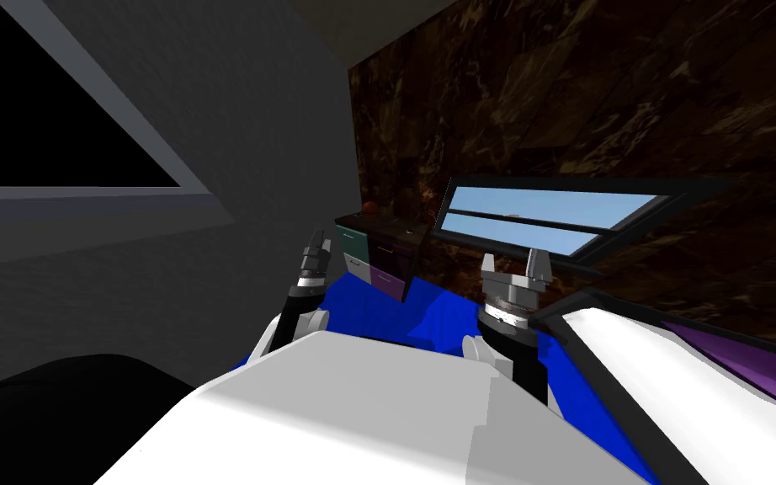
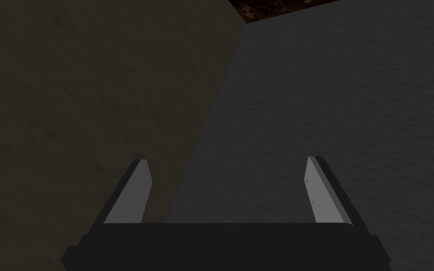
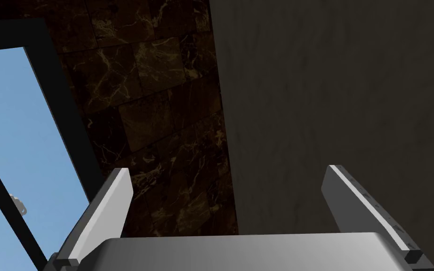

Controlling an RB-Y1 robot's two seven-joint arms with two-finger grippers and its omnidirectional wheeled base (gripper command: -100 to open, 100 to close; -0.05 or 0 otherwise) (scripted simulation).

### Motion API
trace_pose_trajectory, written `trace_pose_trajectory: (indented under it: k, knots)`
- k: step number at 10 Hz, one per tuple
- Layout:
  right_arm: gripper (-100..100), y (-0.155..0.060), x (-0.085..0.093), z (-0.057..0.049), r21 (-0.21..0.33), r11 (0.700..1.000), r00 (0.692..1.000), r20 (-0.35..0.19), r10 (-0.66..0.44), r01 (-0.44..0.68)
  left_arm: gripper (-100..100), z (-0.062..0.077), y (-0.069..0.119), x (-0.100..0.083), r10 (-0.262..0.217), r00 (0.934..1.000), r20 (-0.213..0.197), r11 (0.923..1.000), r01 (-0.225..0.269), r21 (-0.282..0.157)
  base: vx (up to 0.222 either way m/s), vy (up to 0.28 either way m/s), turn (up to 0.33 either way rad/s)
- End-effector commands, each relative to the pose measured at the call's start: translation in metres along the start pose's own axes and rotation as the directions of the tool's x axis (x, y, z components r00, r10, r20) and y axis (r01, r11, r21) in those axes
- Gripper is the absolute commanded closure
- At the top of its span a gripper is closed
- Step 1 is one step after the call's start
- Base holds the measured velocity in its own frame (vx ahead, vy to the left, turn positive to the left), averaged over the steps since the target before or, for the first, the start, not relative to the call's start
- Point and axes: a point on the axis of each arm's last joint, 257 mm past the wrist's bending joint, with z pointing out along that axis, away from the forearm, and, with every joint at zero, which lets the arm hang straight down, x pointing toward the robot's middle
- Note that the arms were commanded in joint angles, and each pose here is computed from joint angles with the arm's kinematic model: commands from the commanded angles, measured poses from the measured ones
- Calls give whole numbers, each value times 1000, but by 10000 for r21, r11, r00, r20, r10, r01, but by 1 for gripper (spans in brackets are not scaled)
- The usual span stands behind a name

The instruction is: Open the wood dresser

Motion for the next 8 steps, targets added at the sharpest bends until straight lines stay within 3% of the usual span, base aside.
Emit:
trace_pose_trajectory:
  k: [1,8]
  knots:
    - [0,0,0,0,0,10000,10000,0,0,0,0,0,0,0,0,10000,0,10000,0,0,0,0,0]
    - [0,0,0,0,-4,10000,10000,0,0,0,0,0,0,0,0,10000,1,10000,0,4,0,0,0]
